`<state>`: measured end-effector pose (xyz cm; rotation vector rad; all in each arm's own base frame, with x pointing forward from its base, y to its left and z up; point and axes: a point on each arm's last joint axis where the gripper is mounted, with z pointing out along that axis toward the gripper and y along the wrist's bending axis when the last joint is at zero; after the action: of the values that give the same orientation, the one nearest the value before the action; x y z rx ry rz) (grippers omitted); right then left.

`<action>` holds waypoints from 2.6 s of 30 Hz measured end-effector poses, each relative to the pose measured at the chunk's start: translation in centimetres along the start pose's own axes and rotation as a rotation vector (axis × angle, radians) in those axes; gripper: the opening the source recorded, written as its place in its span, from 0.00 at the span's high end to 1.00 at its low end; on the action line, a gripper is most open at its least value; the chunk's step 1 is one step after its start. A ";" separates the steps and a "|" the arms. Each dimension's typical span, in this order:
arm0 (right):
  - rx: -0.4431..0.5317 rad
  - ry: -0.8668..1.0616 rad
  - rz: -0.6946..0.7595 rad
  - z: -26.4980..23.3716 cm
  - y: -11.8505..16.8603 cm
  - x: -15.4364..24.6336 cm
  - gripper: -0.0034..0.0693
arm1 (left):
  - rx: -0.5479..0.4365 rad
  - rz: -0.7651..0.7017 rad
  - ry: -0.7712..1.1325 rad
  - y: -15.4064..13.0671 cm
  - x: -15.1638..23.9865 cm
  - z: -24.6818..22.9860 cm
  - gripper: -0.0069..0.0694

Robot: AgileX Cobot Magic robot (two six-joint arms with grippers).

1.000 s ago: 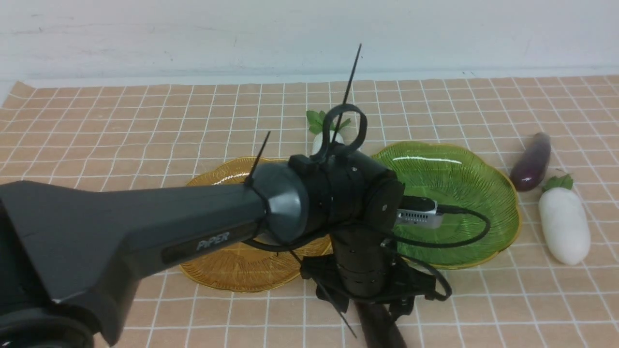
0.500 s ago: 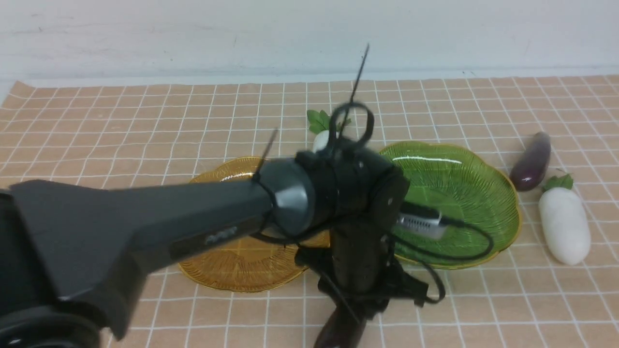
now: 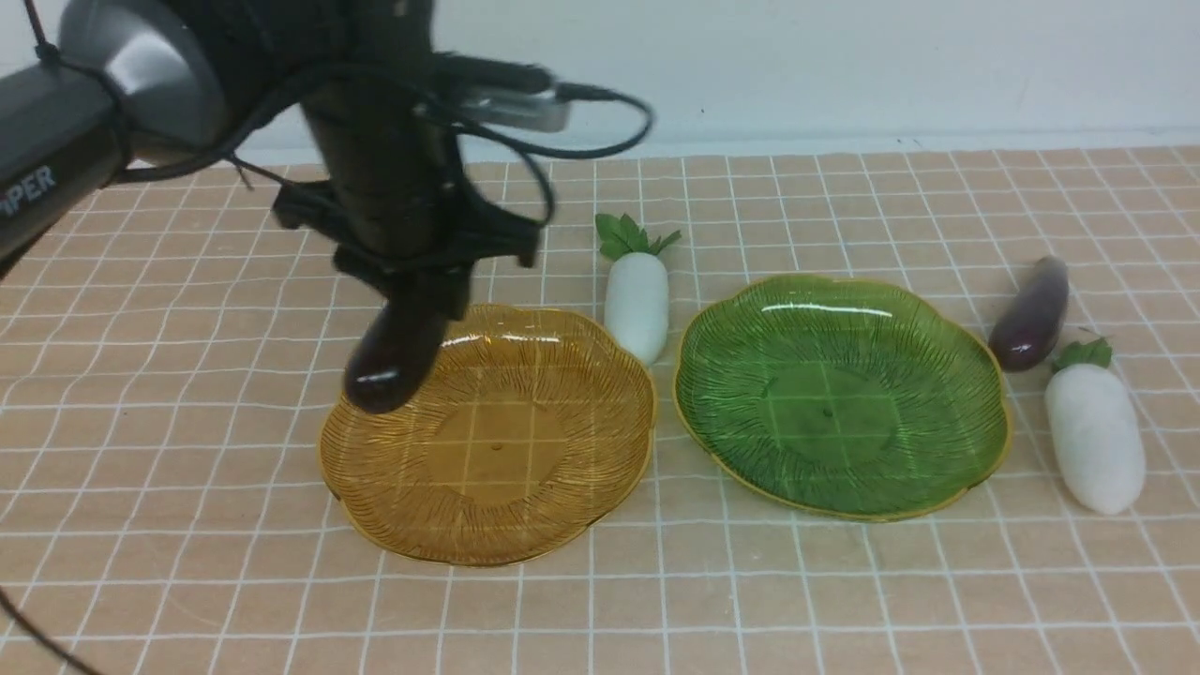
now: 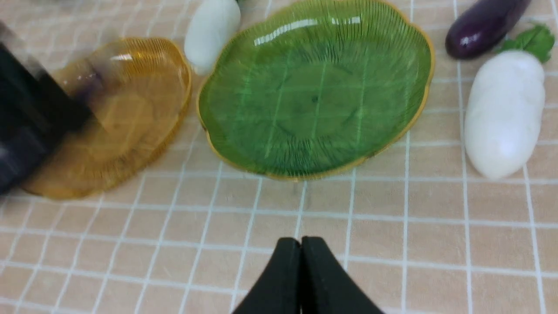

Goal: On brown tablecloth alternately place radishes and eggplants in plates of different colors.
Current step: 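Pick up the eggplant and place it in the yellow plate, then pick up the eggplant and place it on the yellow plate with the right gripper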

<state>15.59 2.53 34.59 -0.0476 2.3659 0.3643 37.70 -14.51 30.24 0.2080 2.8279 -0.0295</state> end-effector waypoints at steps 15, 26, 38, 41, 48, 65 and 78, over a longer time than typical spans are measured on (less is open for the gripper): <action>0.245 0.064 0.119 13.0 -7.4 -12.5 0.87 | 0.114 0.101 0.205 2.6 -0.6 8.6 0.36; 0.287 0.178 0.238 26.1 -12.6 -14.1 0.29 | 0.132 0.137 0.131 1.1 -1.2 6.0 0.47; 0.320 0.250 0.239 33.3 -15.4 -13.0 0.18 | 0.139 0.164 -0.063 1.9 1.9 -4.6 0.91; 0.322 0.274 0.243 34.2 -15.7 -12.5 0.27 | 0.132 0.167 -0.082 2.3 3.2 -6.1 0.91; 0.307 0.213 0.233 33.1 -15.2 -15.6 0.46 | 0.100 0.167 -0.120 3.7 8.5 -10.1 0.91; -0.485 0.332 0.047 26.7 14.5 -17.6 0.46 | 0.000 0.103 -0.159 5.3 11.7 -11.9 0.91; -0.519 0.421 0.035 34.9 23.8 -8.5 0.32 | 0.015 0.099 -0.157 5.1 11.7 -11.9 0.91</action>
<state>41.85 34.37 22.02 -0.3563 2.6136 1.0665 23.81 -7.28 38.06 0.3332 2.6587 -0.0441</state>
